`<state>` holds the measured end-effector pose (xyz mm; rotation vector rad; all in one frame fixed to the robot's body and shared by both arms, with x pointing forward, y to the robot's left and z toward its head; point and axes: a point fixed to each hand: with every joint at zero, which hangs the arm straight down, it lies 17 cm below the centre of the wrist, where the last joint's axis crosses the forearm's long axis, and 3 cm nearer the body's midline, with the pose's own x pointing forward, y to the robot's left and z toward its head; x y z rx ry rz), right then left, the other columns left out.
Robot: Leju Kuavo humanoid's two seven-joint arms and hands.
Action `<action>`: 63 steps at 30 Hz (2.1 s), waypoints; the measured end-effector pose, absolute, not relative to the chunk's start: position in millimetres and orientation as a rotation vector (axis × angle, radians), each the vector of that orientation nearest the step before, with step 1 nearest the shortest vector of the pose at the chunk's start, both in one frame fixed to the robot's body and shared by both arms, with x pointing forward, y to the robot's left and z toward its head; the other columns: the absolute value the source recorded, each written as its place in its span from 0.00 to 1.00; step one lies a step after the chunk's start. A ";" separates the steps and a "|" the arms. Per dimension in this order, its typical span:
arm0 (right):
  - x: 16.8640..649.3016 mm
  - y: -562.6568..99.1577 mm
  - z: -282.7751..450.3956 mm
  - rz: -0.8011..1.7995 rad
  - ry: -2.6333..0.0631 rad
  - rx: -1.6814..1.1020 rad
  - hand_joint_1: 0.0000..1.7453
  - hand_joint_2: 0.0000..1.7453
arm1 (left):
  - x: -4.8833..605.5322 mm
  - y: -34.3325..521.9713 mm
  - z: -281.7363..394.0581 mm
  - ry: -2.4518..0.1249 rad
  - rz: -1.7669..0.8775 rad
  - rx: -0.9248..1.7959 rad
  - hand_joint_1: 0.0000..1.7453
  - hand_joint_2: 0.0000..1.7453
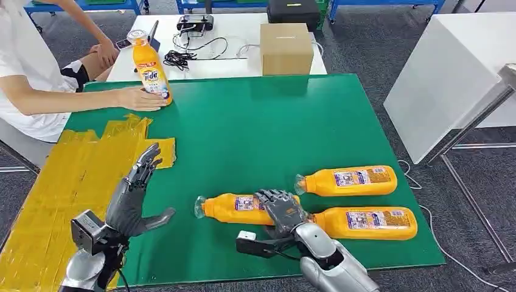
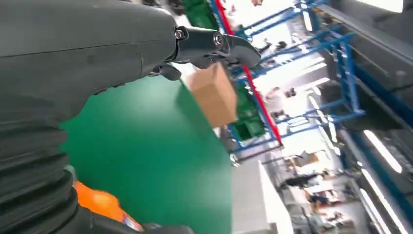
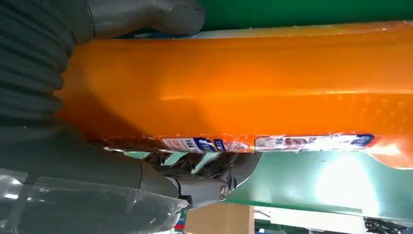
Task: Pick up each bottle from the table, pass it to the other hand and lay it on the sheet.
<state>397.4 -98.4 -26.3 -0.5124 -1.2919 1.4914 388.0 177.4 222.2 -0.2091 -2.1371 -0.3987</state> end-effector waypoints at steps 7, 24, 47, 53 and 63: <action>404.6 -97.1 -28.2 1.497 -1.278 -0.517 1.00 1.00 | 382.6 167.8 233.2 -2.167 -0.406 -0.236 0.00 1.00; 420.9 -98.1 1.0 1.271 -1.404 -0.543 1.00 1.00 | 379.3 158.4 237.2 -2.171 -0.413 -0.263 0.00 1.00; 411.1 -149.6 189.7 0.151 -2.015 -0.439 1.00 1.00 | 387.6 121.2 229.6 -1.956 -0.163 -0.565 0.00 1.00; 406.2 -134.9 205.6 0.124 -2.071 -0.375 1.00 1.00 | 399.8 117.7 227.7 -1.909 -0.115 -0.617 0.00 1.00; 403.5 -87.5 206.2 0.260 -2.092 -0.278 1.00 1.00 | 407.2 109.6 226.9 -1.886 -0.101 -0.647 0.00 1.00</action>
